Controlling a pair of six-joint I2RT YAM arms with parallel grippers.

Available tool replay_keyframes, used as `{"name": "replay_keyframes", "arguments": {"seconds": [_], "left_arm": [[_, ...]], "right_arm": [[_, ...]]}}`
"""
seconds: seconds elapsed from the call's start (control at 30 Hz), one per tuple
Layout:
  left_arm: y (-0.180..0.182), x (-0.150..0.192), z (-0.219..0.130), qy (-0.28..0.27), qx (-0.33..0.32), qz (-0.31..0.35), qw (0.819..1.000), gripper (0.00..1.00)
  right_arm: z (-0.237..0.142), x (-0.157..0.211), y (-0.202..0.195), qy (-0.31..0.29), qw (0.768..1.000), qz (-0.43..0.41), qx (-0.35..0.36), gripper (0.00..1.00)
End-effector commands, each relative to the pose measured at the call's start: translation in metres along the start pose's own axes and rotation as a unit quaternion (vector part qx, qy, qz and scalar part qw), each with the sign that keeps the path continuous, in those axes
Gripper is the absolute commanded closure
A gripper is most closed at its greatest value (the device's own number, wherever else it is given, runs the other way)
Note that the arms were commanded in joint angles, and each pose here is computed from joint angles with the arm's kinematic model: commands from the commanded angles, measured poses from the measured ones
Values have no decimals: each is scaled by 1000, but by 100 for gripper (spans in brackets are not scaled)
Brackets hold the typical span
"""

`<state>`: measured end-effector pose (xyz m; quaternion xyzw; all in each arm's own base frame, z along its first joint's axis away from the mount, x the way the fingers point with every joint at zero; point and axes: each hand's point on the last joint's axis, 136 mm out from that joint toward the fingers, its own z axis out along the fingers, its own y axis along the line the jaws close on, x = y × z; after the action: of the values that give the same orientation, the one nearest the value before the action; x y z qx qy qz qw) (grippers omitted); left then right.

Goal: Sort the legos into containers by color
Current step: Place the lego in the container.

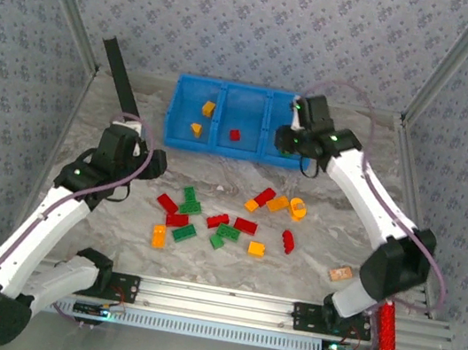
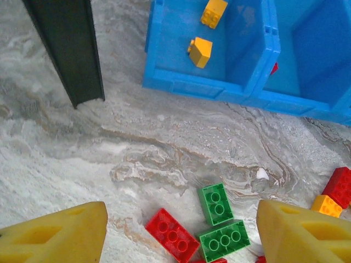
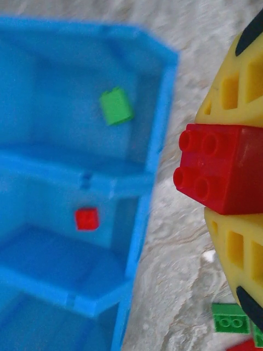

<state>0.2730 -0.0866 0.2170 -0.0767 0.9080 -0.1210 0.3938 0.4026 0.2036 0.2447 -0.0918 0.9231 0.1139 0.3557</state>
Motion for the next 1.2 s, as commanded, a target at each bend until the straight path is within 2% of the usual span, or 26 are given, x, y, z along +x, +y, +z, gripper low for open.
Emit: {"name": "replay_keyframes", "arguments": {"seconds": [0.0,0.17,0.57,0.87,1.03,1.17], "left_arm": [[4,18,2,24,-2,-42,999,26],[13,44,11,50,-10,-72,996,25],[19,109,32,120,-7,-131,984,24],[26,109,41,112,-30,-153,981,21],[24,114,49,122,-29,-160,979,20],[25,118,54,126,-33,-162,978,20]], "right_arm": [[22,-22,24,-11,997,-75,11,71],[73,-26,61,13,995,-101,-18,71],[175,-2,91,78,987,-138,-23,71],[206,22,88,107,984,-144,-18,68],[210,30,84,118,981,-152,-13,67],[206,29,85,119,980,-160,-16,62]]}}
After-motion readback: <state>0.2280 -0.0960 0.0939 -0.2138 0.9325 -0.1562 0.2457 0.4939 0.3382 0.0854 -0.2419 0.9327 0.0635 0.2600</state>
